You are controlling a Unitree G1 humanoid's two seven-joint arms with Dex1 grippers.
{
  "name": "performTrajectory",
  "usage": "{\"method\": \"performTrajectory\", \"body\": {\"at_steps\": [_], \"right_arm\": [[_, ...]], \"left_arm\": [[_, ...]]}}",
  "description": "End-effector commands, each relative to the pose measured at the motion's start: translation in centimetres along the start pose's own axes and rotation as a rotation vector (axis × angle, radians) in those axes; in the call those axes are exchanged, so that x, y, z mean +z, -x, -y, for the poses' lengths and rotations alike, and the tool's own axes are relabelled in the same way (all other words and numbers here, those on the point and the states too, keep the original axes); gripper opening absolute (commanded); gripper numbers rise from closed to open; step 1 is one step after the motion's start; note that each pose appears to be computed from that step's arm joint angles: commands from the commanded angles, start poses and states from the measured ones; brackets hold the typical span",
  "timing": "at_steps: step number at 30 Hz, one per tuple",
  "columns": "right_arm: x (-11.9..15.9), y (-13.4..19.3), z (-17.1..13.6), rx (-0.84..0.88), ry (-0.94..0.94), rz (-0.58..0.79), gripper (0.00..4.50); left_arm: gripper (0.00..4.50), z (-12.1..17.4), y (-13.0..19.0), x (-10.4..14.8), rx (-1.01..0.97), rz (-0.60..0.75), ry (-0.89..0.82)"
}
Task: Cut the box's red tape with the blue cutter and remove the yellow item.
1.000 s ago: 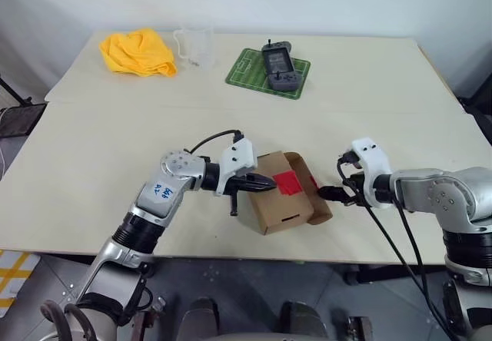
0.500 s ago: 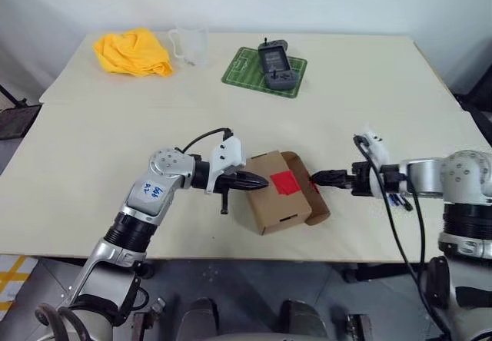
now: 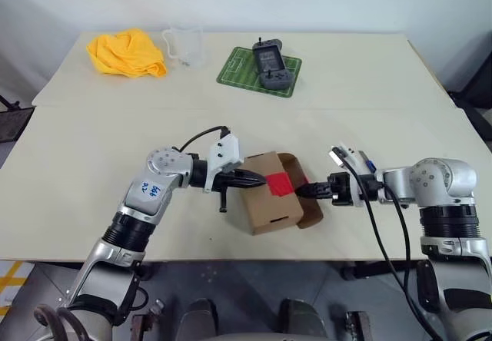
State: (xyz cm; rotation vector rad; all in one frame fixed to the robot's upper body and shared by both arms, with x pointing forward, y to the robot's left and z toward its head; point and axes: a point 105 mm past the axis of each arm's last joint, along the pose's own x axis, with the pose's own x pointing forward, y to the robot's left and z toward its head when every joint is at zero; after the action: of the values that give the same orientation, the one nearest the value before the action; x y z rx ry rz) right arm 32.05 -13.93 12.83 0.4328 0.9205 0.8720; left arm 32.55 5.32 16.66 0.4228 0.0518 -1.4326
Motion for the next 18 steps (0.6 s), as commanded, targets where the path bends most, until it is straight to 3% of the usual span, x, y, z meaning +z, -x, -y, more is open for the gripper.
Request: {"method": "performTrajectory", "body": {"at_steps": [1,18], "right_arm": [[-0.4,-0.4,-0.7,0.038,0.02,-0.034,1.95],[-1.2,-1.4,-0.1,0.006,-0.02,-0.044,1.95]], "left_arm": [[0.0,-0.1,0.4,0.6,0.006,0.01,-0.035],[0.0,0.3,0.9,-0.9,0.001,-0.046,-0.026]]}}
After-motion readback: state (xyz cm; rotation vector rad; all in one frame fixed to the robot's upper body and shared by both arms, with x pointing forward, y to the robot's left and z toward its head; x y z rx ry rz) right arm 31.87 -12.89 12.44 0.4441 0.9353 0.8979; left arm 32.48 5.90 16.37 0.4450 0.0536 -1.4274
